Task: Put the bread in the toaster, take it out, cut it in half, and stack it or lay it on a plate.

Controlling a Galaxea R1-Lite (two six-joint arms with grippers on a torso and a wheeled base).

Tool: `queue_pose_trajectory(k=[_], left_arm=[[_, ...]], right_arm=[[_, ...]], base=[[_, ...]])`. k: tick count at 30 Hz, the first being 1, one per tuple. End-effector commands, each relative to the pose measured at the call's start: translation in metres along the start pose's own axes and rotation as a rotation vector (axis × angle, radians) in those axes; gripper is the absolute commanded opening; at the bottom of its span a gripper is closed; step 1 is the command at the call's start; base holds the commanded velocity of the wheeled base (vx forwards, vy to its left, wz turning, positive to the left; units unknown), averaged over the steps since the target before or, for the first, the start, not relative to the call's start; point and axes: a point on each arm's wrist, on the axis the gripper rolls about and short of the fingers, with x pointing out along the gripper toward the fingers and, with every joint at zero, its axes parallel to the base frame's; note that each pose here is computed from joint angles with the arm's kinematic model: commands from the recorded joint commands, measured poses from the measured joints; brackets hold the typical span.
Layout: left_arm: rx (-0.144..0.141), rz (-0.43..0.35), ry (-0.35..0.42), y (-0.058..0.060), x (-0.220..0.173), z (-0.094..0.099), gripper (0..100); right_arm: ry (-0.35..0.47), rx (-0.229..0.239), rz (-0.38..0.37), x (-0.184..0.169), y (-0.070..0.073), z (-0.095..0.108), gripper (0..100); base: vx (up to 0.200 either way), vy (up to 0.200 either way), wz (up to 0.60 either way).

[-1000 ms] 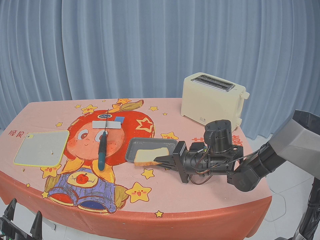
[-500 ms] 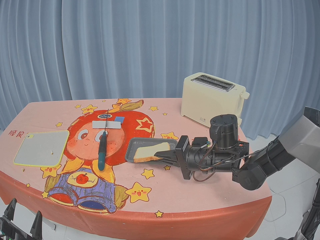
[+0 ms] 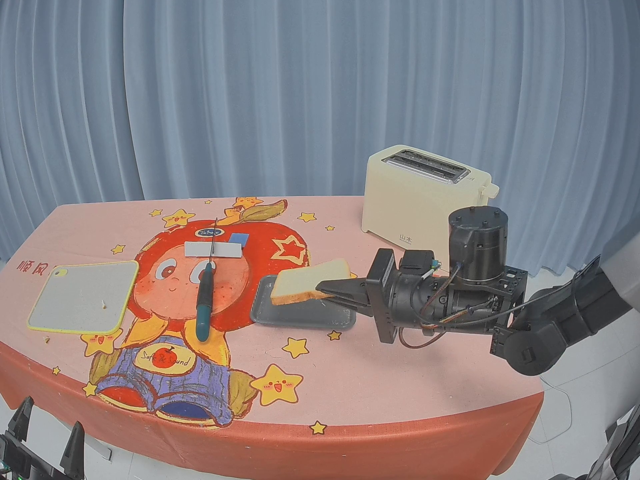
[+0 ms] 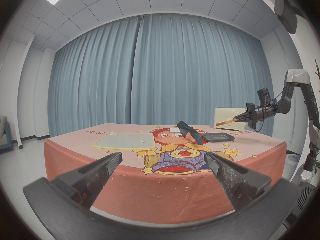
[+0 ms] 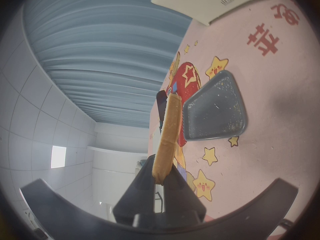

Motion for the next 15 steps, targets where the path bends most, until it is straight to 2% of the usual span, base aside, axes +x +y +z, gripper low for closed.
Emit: queue_pose_trajectory(k=[1,4,7,8,9,13,15], left_arm=[[0.0,0.0,0.017,0.0,0.001,-0.005,100],[0.0,0.001,0.017,0.0,0.001,-0.005,100],[0.0,0.001,0.017,0.0,0.001,-0.005,100],[0.0,0.001,0.017,0.0,0.001,-0.005,100],[0.0,0.001,0.019,0.0,0.001,-0.005,100],[0.0,0.0,0.017,0.0,0.001,-0.005,100],[0.0,0.001,0.017,0.0,0.001,-0.005,100]], right_arm=[[-0.016,-0.022,0.032,-0.009,0.013,-0.001,0],[-0.031,-0.046,0.037,-0.012,0.017,-0.002,0],[-0.047,-0.091,0.045,-0.017,0.022,-0.008,0],[-0.047,-0.091,0.045,-0.017,0.022,-0.008,0],[-0.049,-0.122,0.054,-0.02,0.026,-0.013,0],[-0.061,-0.162,0.061,-0.025,0.031,-0.017,0],[-0.07,-0.207,0.059,-0.028,0.032,-0.02,0]], base=[[0.0,0.0,0.0],[0.0,0.0,0.0],[0.0,0.0,0.0],[0.0,0.0,0.0],[0.0,0.0,0.0],[0.0,0.0,0.0],[0.0,0.0,0.0]])
